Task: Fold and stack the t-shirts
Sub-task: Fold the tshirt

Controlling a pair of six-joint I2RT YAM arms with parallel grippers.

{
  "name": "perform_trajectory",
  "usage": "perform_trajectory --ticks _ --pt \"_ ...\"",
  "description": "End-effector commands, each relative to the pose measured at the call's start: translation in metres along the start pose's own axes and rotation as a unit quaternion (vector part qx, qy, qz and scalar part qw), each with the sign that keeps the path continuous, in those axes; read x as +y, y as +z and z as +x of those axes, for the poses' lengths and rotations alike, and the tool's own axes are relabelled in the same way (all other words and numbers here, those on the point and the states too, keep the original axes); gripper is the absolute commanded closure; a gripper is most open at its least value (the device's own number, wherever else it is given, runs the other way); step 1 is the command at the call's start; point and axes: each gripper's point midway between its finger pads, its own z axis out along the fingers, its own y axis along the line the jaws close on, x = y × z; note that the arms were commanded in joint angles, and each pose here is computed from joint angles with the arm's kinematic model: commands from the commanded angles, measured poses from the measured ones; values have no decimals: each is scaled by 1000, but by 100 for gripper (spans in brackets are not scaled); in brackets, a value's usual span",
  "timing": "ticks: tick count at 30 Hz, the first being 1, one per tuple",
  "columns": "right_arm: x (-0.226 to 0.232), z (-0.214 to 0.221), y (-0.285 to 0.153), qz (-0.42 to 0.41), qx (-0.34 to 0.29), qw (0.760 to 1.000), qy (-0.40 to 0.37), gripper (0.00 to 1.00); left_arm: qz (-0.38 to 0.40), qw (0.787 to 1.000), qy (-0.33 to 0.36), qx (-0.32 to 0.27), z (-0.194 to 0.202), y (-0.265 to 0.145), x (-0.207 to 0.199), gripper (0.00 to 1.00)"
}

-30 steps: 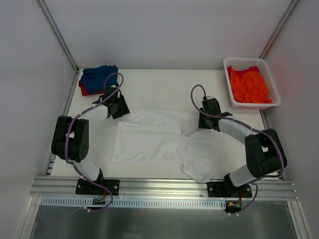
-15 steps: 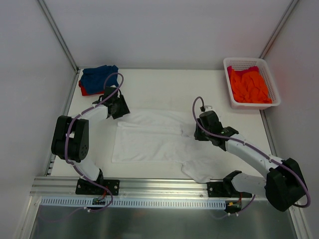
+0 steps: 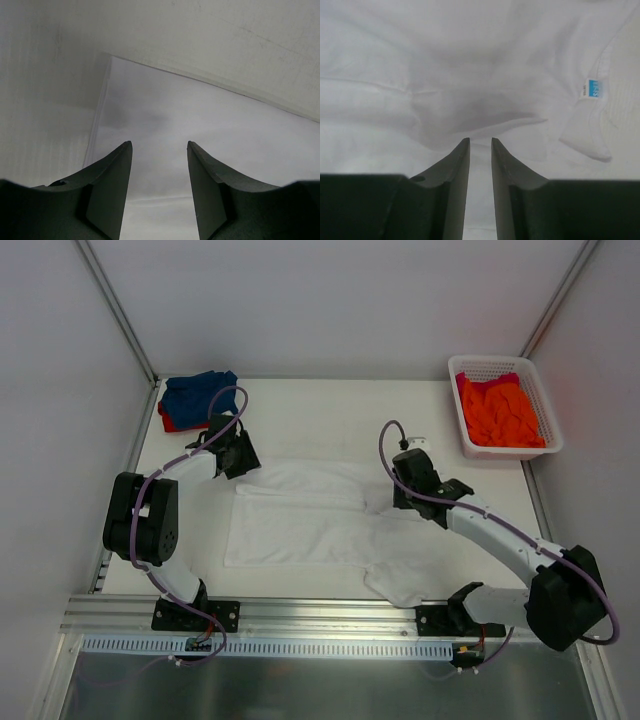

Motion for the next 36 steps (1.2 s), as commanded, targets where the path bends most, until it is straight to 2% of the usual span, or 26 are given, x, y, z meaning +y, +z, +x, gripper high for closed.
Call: perform_trajectory --ticks 1,11,21,27,36 --pt "-15 -35 9 36 -25 999 -13 73 33 999 13 -30 -22 -11 -22 52" --pt "-43 -24 54 57 16 998 16 74 33 999 12 -24 -19 -7 -22 52" --pt "-40 -8 83 43 37 998 20 75 35 999 13 -21 -17 -5 -22 52" --pt "-35 2 77 24 43 998 41 75 34 999 13 -26 -20 -7 -22 52" --pt "-27 23 45 12 39 998 52 75 36 999 13 -22 -19 -5 -23 52"
